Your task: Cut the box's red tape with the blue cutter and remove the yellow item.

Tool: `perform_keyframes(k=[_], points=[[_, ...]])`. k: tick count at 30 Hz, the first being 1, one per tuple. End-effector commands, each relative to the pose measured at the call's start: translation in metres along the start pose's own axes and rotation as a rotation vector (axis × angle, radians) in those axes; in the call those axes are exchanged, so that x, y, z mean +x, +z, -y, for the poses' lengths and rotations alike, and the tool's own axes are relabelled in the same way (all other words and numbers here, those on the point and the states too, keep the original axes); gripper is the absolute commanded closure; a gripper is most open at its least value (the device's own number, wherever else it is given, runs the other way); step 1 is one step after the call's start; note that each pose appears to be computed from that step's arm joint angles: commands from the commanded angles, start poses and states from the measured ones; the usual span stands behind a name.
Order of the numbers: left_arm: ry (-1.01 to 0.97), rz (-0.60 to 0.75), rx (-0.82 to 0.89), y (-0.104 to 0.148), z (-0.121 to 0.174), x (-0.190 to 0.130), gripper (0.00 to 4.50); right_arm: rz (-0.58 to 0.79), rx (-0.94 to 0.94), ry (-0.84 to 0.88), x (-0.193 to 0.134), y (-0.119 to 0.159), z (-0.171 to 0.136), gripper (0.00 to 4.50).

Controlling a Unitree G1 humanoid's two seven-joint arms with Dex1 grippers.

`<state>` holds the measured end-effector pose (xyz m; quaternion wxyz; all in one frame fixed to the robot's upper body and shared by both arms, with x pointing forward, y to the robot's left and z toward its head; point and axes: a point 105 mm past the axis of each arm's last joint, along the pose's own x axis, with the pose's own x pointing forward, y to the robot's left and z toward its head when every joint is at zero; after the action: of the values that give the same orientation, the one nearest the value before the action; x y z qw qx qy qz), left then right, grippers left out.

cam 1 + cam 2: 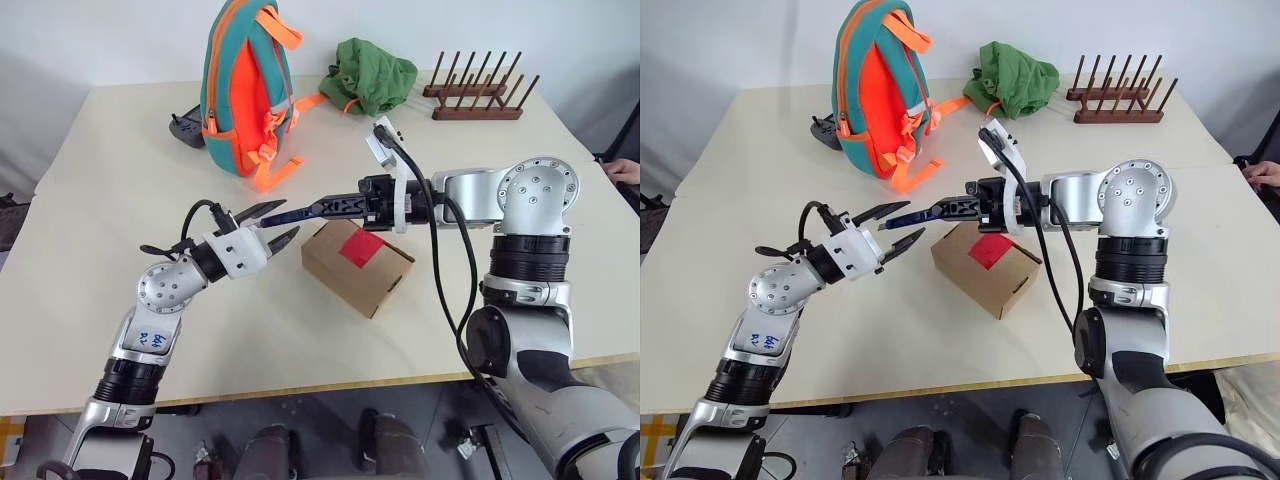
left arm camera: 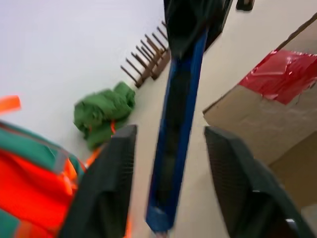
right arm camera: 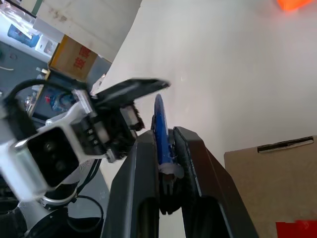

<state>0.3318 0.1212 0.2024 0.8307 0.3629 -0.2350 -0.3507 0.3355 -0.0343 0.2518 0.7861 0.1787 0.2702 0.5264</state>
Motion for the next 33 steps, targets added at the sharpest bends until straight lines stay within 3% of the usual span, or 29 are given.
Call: perform_keyframes(k=[1, 5, 10, 17, 23, 26, 33], points=[[0.041, 0.018, -0.065, 0.01, -0.023, -0.011, 1.02, 0.045, -0.061, 0.01, -0.011, 0.013, -0.01, 4.32], [0.102, -0.044, -0.162, 0.0, -0.047, -0.03, 0.0, 0.064, -0.085, -0.011, -0.018, 0.018, -0.009, 4.32], [0.15, -0.14, -0.307, -0.016, -0.07, -0.064, 0.0, 0.089, -0.118, -0.045, -0.026, 0.023, -0.006, 4.32], [0.093, -0.238, -0.481, -0.029, -0.057, -0.092, 0.0, 0.116, -0.198, -0.072, -0.037, 0.028, -0.007, 4.32], [0.005, -0.214, -0.565, -0.021, -0.037, -0.086, 0.0, 0.17, -0.307, -0.094, -0.046, 0.033, -0.011, 4.32], [-0.127, -0.215, -0.667, -0.015, -0.011, -0.077, 0.0, 0.199, -0.413, -0.133, -0.054, 0.035, -0.013, 4.32], [-0.298, -0.058, -0.745, 0.027, 0.02, -0.042, 0.0, 0.263, -0.693, -0.149, -0.076, 0.025, -0.027, 4.32]])
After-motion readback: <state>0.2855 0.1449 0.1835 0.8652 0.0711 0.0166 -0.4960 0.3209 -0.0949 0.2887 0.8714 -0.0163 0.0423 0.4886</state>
